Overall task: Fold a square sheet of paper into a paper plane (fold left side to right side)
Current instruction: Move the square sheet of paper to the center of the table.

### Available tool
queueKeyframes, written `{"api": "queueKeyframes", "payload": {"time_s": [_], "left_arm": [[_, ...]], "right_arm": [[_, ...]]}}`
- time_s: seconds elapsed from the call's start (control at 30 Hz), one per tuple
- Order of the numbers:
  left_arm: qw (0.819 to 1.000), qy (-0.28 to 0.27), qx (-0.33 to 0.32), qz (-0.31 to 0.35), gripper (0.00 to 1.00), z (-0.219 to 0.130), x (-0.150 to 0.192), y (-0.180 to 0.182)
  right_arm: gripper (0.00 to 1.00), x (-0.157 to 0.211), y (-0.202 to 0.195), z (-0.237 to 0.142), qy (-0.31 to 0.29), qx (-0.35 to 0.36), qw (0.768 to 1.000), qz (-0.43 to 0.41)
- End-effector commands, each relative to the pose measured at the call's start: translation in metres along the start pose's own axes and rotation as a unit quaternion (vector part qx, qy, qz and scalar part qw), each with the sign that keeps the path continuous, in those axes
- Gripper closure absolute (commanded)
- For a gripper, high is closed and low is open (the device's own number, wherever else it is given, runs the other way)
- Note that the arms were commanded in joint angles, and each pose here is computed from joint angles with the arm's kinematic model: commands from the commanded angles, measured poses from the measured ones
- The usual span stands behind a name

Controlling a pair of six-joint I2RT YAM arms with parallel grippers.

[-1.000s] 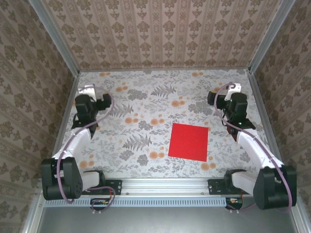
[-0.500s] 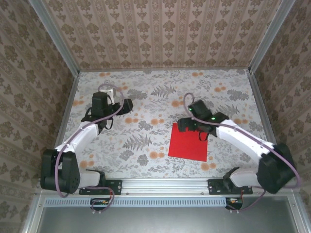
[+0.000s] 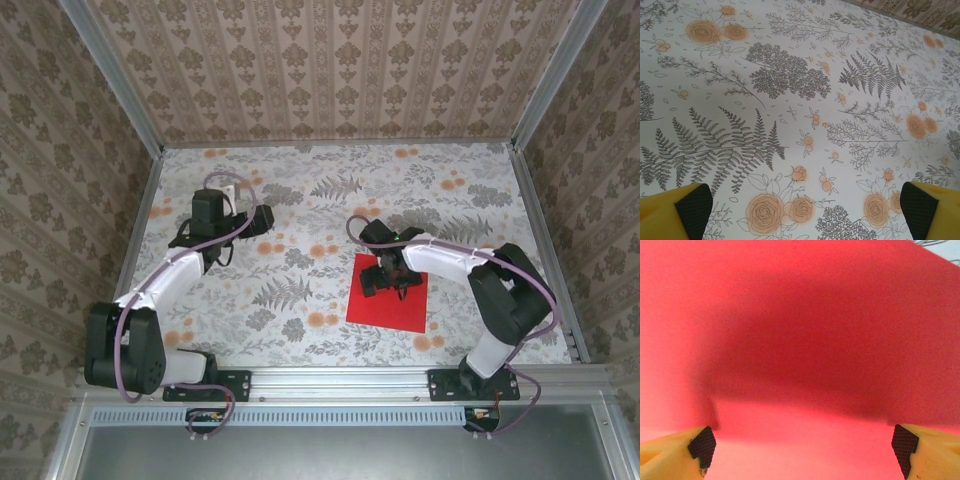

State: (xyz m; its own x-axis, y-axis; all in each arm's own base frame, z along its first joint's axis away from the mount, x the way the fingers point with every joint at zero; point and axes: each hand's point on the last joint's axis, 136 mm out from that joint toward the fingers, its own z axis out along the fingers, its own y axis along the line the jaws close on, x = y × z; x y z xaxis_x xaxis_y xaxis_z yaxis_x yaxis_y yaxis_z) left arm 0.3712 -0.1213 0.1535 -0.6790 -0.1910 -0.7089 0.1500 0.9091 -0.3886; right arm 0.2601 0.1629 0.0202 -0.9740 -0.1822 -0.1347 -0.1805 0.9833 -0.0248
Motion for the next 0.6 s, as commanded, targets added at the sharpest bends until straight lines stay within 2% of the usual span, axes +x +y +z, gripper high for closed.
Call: {"api": "queueKeyframes", "payload": {"time_s": [0.0,0.33,0.57], "left_arm": [[1.0,-0.017,-0.009,0.015,0.0,-0.012,-0.014,-0.004],[0.999,-0.024,-0.028,0.027,0.0,-0.023,-0.016,0.0],[0.998,-0.026,-0.04,0.03,0.0,-0.031,-0.017,0.003]], "right_arm": [[0.07,-0.002,0.01,0.003,0.015,-0.007,1.0,-0.013],[0.09,-0.031,0.051,0.02,0.013,-0.05,0.998,-0.019],[0.09,-0.077,0.083,0.029,-0.007,-0.075,0.996,-0.037]]}}
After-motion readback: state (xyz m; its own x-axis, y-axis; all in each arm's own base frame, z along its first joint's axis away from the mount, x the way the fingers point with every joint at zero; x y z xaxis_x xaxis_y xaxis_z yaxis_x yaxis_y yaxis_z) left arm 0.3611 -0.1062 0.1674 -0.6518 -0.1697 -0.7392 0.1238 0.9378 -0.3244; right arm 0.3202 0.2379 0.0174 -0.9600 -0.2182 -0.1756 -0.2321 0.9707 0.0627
